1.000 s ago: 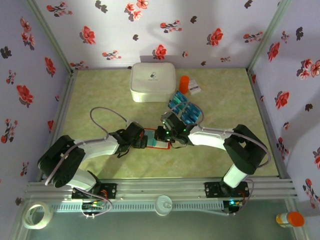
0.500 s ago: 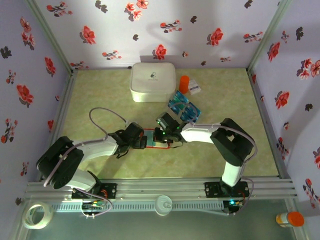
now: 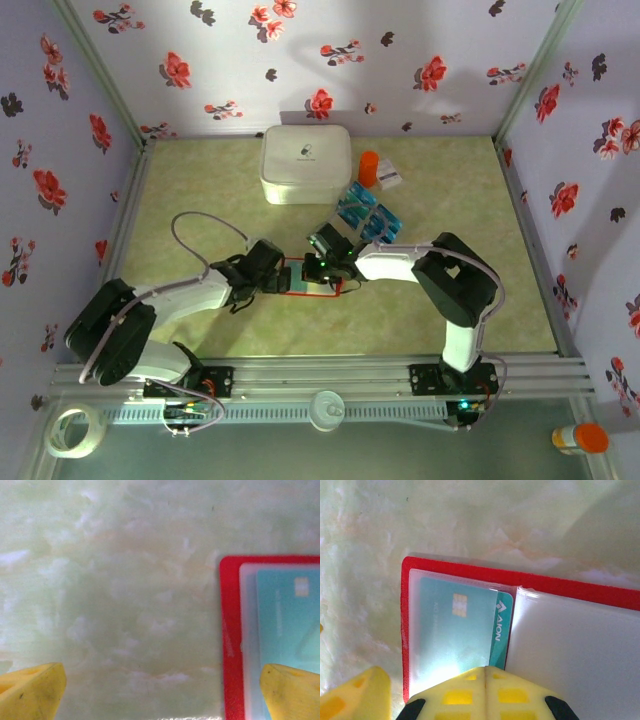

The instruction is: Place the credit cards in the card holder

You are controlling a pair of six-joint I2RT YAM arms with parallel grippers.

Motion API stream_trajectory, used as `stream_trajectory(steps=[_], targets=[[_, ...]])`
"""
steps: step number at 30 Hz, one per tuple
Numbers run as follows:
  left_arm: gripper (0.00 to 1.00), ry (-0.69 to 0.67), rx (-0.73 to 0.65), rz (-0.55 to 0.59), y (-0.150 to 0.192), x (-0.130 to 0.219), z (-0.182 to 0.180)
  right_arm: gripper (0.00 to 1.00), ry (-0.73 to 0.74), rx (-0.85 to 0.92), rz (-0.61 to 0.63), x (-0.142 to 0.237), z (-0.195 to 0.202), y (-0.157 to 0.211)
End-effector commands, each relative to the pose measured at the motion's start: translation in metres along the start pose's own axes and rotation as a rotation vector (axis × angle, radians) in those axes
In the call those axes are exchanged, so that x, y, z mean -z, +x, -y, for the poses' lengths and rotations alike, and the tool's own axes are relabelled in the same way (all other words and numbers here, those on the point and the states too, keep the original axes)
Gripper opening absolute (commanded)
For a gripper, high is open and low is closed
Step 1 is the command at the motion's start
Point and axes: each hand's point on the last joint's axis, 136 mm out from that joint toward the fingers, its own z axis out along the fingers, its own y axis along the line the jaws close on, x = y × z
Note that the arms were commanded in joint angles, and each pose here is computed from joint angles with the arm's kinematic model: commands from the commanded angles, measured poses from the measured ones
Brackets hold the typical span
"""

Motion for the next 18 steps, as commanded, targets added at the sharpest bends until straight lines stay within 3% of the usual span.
stream_trajectory(steps=[1,18], targets=[[1.00,-0.025,0.029,0.006,-0.009,0.005,-0.005,0.00,0.009,-0.001,0.000,0.002,0.001,-0.001],[1.00,-0.050,0.007,-0.061,0.023,-0.018,-0.014,0.06,0.033,0.050,0.042,0.031,-0.003,-0.010]])
